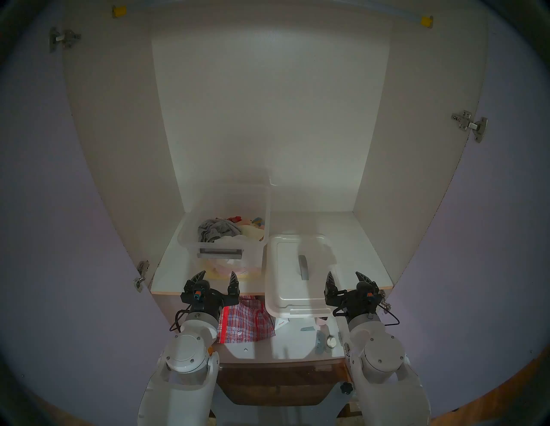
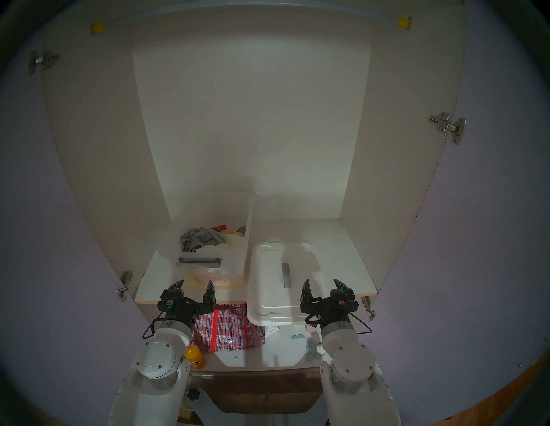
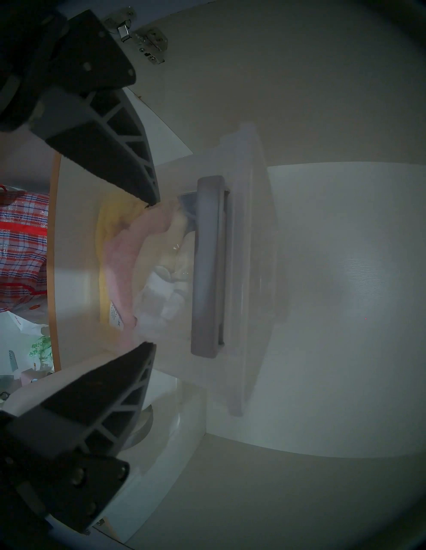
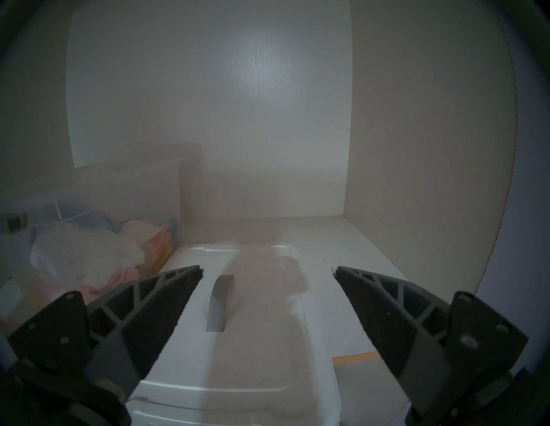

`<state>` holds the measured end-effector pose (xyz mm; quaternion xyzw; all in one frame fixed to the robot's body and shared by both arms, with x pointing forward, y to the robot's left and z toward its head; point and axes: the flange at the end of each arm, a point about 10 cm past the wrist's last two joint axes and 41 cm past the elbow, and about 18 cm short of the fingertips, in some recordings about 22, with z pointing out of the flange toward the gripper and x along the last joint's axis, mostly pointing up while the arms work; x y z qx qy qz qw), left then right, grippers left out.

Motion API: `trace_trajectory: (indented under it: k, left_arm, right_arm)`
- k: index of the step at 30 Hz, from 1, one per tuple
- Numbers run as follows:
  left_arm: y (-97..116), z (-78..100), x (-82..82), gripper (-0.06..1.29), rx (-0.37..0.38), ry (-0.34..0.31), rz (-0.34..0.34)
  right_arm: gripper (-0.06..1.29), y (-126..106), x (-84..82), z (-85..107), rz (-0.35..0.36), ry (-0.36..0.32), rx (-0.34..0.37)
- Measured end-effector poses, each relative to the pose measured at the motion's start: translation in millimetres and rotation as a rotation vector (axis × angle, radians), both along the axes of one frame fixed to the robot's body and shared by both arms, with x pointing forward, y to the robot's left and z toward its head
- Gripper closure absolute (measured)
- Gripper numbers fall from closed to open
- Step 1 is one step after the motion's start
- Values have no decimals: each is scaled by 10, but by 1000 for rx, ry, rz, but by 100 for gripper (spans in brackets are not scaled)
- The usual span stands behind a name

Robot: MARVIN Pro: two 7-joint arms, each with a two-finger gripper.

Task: Take clothing out of the storage bin and put the lid back on the bin

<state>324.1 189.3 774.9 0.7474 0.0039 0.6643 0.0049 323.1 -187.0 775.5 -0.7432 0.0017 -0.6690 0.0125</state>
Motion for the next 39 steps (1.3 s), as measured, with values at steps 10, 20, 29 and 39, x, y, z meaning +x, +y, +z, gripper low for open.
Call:
trace_trajectory:
  k: [10,20,29,39]
  left_arm:
    - [28,80,204,-2,101,60,-52]
    - [48,254,296,-2,185,174,-39]
    - [-25,503,64,-2,229,366,126]
    - [-54,786,180,-2,464,478,201]
  right_arm:
    - [0,-3,-2,-6,0,2,-1]
    - [0,-4,-3,-8,-1,2,-1]
    - [0,-5,-4,-12,-1,3,-1]
    - [0,-5,-5,-12,-1,3,-1]
